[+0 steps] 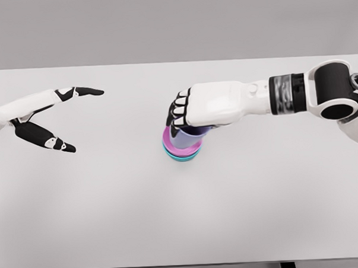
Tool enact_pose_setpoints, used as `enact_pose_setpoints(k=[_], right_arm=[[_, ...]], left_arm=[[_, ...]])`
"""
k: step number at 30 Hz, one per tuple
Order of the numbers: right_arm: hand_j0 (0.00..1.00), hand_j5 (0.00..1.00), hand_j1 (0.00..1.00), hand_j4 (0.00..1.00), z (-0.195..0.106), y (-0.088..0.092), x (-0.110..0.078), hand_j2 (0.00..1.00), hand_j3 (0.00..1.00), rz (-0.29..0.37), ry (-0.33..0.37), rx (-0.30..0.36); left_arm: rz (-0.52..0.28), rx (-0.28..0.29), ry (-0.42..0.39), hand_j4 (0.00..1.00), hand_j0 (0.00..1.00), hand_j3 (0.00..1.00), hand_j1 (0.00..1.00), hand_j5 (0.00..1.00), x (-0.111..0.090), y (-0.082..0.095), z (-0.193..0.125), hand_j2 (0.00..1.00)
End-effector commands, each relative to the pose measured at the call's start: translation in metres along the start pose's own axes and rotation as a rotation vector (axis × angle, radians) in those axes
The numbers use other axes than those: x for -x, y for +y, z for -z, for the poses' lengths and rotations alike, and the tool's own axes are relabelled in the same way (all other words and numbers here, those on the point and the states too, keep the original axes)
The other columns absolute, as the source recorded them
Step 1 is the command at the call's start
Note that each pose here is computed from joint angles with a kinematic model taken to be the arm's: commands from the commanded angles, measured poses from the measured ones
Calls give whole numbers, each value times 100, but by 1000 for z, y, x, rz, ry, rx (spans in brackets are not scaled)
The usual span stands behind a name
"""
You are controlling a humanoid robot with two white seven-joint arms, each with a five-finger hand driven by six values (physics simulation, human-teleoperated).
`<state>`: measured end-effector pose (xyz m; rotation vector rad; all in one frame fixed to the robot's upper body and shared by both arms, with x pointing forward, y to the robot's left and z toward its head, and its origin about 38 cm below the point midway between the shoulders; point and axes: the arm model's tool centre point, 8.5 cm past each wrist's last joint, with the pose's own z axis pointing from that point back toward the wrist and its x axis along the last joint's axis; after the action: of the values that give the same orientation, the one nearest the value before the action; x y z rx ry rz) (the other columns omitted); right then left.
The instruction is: Stacking bowl and cup with both arms
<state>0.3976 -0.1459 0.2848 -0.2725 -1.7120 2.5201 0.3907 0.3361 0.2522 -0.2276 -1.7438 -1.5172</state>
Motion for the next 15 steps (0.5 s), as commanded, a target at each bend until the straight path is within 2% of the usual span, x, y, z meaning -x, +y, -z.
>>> enact_pose_setpoints(k=[1,4,15], right_arm=[[64,64,64,64,5,4,4,64,64,21,4,0],[64,64,64,64,6,11,12,64,64,46,19,-9],[64,64,64,64,20,22,15,64,64,81,10,-28]], left_arm=[[-6,-5,-1,100,100,100,100,100,0,1,0,100],[-6,-5,-1,100,100,100,100,100,0,1,0,100],[-6,-5,-1,100,100,100,100,100,0,1,0,100]])
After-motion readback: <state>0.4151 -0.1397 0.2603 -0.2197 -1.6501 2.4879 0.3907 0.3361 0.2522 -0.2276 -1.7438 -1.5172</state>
